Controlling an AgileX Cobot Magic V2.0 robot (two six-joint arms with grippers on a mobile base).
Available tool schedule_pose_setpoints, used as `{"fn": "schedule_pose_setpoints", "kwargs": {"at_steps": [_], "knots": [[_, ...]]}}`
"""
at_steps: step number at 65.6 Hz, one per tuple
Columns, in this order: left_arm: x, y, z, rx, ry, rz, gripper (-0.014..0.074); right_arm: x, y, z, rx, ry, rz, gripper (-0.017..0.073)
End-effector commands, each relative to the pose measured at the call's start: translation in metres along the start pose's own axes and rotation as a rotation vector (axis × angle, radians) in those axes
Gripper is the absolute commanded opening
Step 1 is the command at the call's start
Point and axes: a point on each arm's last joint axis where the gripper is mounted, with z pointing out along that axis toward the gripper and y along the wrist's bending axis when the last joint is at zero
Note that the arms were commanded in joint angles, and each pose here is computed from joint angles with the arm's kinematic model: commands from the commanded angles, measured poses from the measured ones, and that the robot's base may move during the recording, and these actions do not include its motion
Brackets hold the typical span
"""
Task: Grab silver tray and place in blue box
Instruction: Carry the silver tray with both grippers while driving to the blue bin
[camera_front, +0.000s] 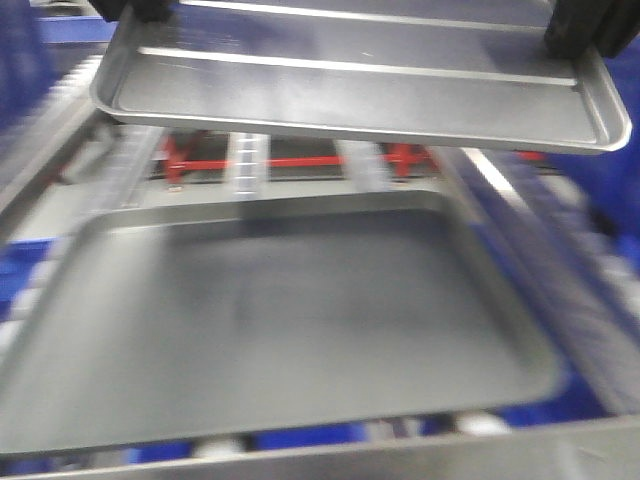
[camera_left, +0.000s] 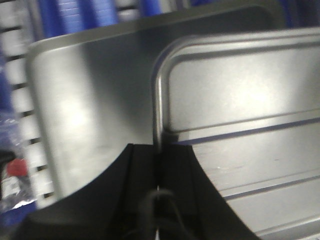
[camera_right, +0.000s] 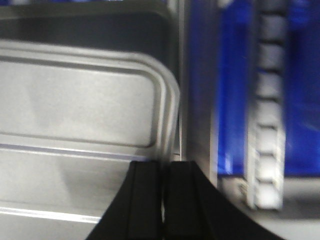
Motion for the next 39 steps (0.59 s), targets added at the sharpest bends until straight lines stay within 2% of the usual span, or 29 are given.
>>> {"fn": "schedule_pose_setpoints", "kwargs": {"at_steps": [1,39], "knots": [[-0.0076,-0.0006,-0.0201,0.034,-0.086,0.021,-0.0098,-0.0105,-0.0005,-0.0210,-0.026,-0.115,-0.017,0.0057],[-0.0075,-0.0007,-0.0201,0.035,-0.085,0.020,-0.0098,-0.0105,-0.0005,-0.0210,-0.026,-0.115,-0.017,0.0057]]}}
